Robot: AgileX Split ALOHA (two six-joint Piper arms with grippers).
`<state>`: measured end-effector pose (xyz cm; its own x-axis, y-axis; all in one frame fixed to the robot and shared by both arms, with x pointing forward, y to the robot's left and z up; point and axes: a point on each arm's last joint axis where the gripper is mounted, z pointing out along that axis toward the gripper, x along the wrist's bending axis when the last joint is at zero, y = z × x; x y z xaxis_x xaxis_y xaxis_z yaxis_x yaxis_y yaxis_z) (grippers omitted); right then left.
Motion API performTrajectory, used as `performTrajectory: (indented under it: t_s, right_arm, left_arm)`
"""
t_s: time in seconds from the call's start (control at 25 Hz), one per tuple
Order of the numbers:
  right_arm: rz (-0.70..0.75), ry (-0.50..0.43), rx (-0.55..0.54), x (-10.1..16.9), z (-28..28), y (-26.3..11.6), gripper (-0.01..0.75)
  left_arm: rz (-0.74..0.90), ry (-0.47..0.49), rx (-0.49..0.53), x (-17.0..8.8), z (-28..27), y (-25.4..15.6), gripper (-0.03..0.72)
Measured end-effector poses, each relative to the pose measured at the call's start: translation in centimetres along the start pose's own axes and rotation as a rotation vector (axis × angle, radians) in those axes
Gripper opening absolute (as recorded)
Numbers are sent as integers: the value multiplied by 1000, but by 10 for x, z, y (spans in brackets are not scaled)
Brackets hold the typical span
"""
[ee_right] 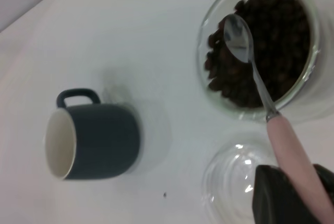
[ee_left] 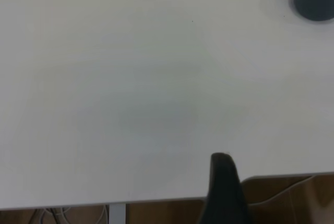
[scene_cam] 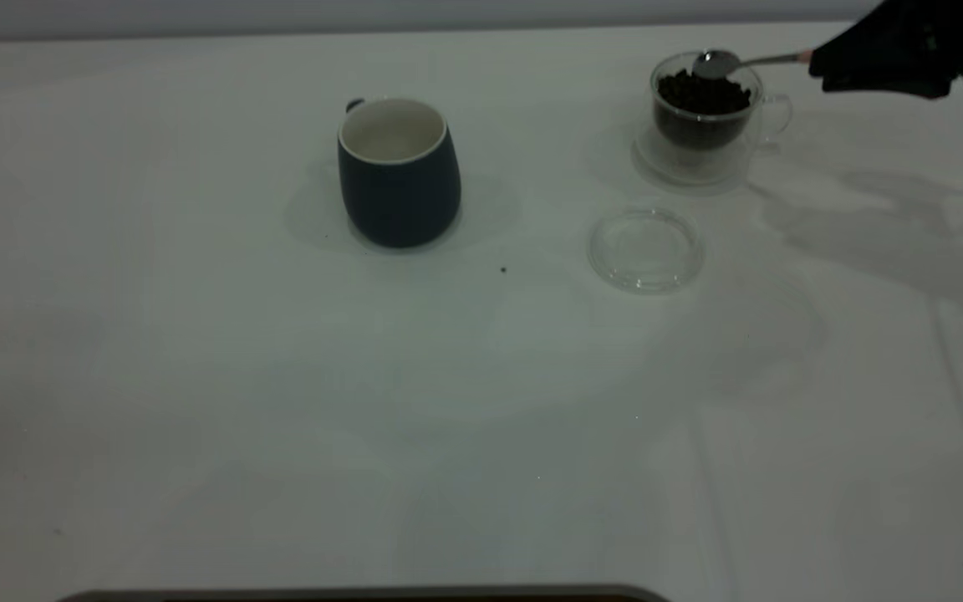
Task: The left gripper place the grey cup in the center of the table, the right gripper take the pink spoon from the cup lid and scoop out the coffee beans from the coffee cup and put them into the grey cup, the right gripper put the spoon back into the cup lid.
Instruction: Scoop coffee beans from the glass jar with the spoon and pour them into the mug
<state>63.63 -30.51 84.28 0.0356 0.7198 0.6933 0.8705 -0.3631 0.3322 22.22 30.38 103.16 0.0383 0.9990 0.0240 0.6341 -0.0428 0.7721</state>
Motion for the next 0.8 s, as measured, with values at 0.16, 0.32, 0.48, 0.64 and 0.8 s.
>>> performTrajectory:
  t_s: [0.16,0.32,0.48,0.64,0.8]
  right_arm:
    - [38,-5,8,-11,13,6,101]
    - [58,-5,25,-17,18,2,101]
    - [76,6,30,-22,19,2,101]
    - [117,40,53,-26,21,-3,101]
    - [145,63,56,-28,19,-2,101]
  left_arm:
    - [0,0,0,0,0,0,586]
    - [0,0,0,0,0,0,586]
    - [0,0,0,0,0,0,586]
    - [0,0,0,0,0,0,586]
    - [0,0,0,0,0,0,586]
